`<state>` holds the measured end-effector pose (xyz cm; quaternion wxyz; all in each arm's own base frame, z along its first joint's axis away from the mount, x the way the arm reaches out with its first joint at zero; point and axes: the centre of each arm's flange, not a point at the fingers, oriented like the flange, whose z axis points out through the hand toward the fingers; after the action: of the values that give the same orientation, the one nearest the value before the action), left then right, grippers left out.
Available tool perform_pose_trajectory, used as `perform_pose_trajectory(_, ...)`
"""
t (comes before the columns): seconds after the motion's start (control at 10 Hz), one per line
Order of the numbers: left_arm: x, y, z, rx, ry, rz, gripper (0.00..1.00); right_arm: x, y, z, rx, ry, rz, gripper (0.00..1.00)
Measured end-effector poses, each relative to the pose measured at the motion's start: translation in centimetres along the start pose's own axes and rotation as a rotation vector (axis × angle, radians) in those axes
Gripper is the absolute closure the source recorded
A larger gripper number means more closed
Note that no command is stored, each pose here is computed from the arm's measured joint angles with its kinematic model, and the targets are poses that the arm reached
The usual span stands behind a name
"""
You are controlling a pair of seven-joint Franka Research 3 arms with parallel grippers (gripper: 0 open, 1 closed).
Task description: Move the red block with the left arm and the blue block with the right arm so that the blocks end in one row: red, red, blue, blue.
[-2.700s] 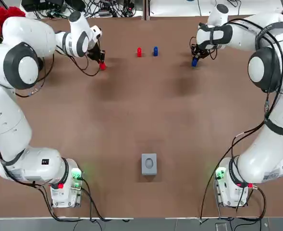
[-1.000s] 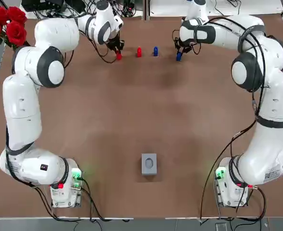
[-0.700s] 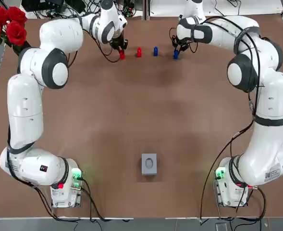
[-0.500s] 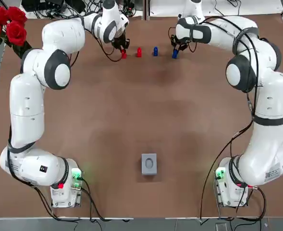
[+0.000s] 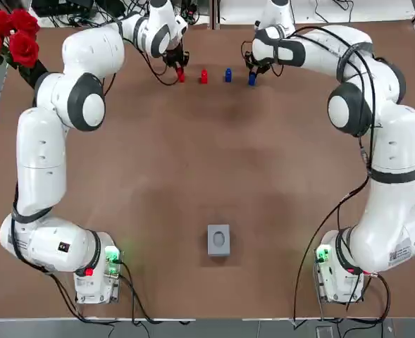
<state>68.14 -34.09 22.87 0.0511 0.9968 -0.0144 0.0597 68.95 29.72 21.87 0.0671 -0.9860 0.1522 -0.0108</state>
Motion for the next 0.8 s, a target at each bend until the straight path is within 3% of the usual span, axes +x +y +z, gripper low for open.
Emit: perform_pose_trajectory(0.8, 0.13, -0.17, 0.28, 0.001, 0.0, -0.003, 0.7, 1.03, -0.76, 0.21, -0.005, 0.004, -0.009, 0.67)
